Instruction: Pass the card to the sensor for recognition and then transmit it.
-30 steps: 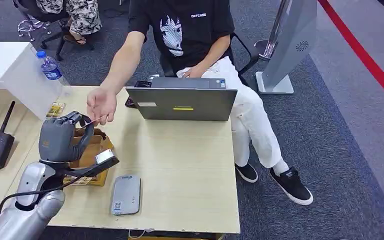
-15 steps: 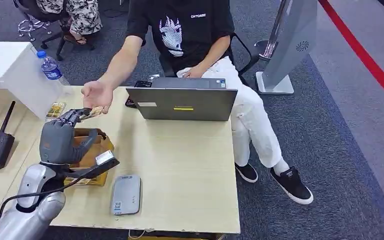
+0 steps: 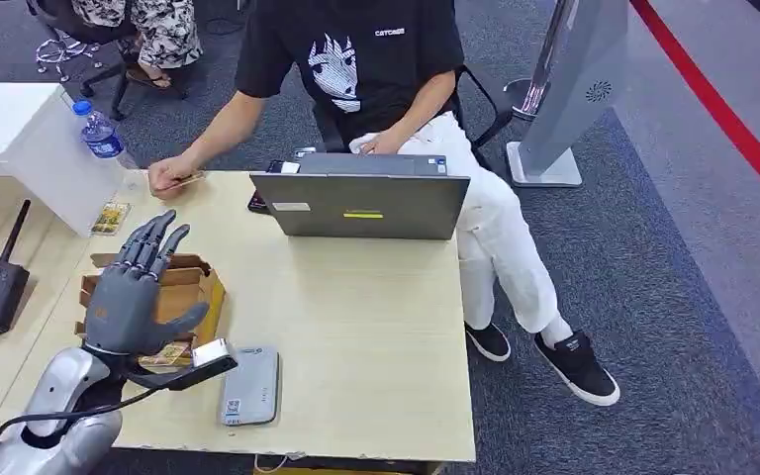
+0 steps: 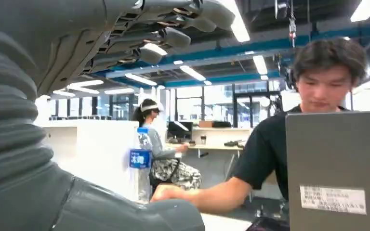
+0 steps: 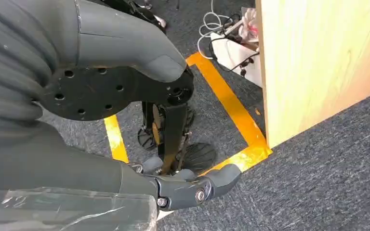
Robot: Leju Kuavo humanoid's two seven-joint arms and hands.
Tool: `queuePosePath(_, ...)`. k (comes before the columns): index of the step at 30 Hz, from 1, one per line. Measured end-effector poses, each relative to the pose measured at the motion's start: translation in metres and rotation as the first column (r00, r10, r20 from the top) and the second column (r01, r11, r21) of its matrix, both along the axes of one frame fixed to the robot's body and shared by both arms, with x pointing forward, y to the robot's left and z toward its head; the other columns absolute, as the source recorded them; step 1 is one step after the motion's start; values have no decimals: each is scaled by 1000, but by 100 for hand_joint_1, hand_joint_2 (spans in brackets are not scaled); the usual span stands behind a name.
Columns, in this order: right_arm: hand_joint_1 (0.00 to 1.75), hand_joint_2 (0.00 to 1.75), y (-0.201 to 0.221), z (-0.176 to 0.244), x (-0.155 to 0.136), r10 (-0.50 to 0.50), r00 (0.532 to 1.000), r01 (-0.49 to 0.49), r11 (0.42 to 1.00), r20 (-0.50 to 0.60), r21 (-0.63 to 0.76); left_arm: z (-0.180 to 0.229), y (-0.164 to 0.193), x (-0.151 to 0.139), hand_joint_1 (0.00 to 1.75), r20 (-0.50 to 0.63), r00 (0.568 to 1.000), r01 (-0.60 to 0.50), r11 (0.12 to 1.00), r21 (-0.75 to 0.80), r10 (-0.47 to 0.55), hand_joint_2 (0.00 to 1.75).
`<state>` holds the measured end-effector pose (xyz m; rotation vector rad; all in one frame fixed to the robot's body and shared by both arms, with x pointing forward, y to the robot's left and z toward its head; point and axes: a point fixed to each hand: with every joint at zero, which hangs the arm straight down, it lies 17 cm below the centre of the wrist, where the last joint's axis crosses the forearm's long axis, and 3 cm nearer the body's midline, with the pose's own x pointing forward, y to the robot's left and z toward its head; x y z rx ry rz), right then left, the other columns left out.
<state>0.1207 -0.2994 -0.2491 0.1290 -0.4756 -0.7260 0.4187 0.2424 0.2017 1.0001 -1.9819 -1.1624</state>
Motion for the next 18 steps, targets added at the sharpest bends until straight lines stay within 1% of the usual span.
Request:
queuePosePath(3, 0, 175, 0, 1, 1, -1, 1000, 1, 1000, 4, 1, -19, -5, -7, 0, -83, 995, 66, 996, 54, -61, 175)
queuePosePath(6, 0, 175, -2, 1, -1, -11, 1000, 11, 1000, 4, 2, -37, -2, -20, 0, -142, 985, 110, 988, 109, -94, 175)
queuePosePath(10, 0, 175, -4, 1, -2, -15, 1000, 15, 1000, 7, 3, -54, 13, -38, 0, -189, 977, 136, 975, 174, -102, 175)
queuePosePath(18, 0, 175, -11, 3, -8, -34, 999, 34, 999, 5, 12, -87, 33, -75, 0, -270, 958, 162, 961, 225, -98, 175)
